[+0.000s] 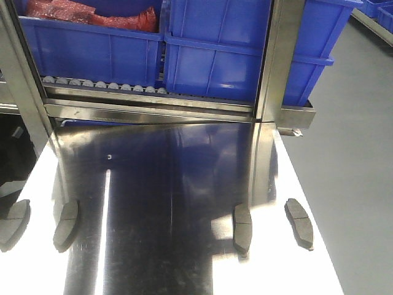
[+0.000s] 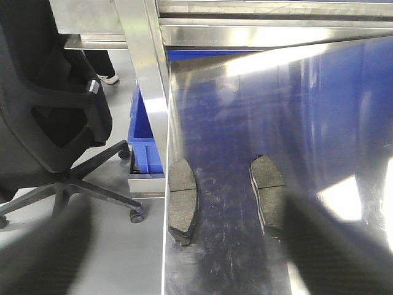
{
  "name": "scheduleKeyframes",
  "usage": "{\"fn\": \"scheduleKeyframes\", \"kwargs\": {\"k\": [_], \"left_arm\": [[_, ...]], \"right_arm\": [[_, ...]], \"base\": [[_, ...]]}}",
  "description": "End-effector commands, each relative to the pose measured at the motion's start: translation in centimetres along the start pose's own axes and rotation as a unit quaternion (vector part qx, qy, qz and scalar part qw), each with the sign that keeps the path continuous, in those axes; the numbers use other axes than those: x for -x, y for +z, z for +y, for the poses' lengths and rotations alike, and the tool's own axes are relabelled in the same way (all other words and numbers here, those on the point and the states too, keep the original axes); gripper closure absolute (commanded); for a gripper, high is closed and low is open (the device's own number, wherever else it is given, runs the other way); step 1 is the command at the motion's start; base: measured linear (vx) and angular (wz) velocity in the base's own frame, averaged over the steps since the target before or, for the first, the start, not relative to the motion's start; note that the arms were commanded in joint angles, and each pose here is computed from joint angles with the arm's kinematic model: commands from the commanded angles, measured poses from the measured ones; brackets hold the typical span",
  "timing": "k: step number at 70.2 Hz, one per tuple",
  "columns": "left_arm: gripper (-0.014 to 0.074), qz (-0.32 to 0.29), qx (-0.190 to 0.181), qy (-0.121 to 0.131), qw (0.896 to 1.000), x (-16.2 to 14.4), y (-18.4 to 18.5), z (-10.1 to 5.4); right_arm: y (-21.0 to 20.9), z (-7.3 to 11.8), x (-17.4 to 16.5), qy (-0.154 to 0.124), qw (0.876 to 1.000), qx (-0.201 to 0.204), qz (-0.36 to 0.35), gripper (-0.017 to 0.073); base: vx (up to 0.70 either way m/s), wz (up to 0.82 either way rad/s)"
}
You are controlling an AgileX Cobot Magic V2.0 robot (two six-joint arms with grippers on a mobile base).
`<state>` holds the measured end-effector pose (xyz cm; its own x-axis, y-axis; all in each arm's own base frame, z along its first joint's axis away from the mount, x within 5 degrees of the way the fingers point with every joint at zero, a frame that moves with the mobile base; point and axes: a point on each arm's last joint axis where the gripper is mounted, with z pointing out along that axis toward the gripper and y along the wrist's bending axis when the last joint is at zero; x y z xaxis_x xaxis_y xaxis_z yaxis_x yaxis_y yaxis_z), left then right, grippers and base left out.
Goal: Move and align brake pads A on conveyor
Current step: 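Lower the left gripper onto the outermost brake pad and grasp it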
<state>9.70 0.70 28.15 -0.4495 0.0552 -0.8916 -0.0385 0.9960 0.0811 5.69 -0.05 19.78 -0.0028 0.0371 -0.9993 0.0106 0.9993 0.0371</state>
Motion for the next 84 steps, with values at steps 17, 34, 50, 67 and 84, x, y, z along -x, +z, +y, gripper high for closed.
{"fn": "scheduleKeyframes", "kwargs": {"k": [17, 34, 50, 67, 84], "left_arm": [[-0.0087, -0.011, -0.007, -0.032, 0.999, 1.5, 0.7, -0.1], [-0.0055, 0.098, -0.006, -0.056, 0.994, 4.4, 5.4, 0.0], [-0.0055, 0.218, 0.015, -0.062, 0.974, 6.2, 11.5, 0.3], [-0.0051, 0.295, 0.020, -0.058, 0.953, 6.6, 16.7, 0.2], [-0.0045, 0.366, 0.039, -0.069, 0.927, 6.0, 20.8, 1.5]], "right_arm": [[-0.1, 0.0, 0.5, -0.004, 0.999, 0.000, -0.038, 0.0563], [-0.1, 0.0, 0.5, -0.004, 0.999, 0.000, -0.038, 0.0563], [-0.1, 0.0, 0.5, -0.004, 0.999, 0.000, -0.038, 0.0563], [-0.1, 0.0, 0.5, -0.004, 0.999, 0.000, -0.038, 0.0563], [-0.1, 0.0, 0.5, -0.004, 0.999, 0.000, -0.038, 0.0563]], "base": [[0.00, 0.00], [0.00, 0.00], [0.00, 0.00], [0.00, 0.00], [0.00, 0.00]]}}
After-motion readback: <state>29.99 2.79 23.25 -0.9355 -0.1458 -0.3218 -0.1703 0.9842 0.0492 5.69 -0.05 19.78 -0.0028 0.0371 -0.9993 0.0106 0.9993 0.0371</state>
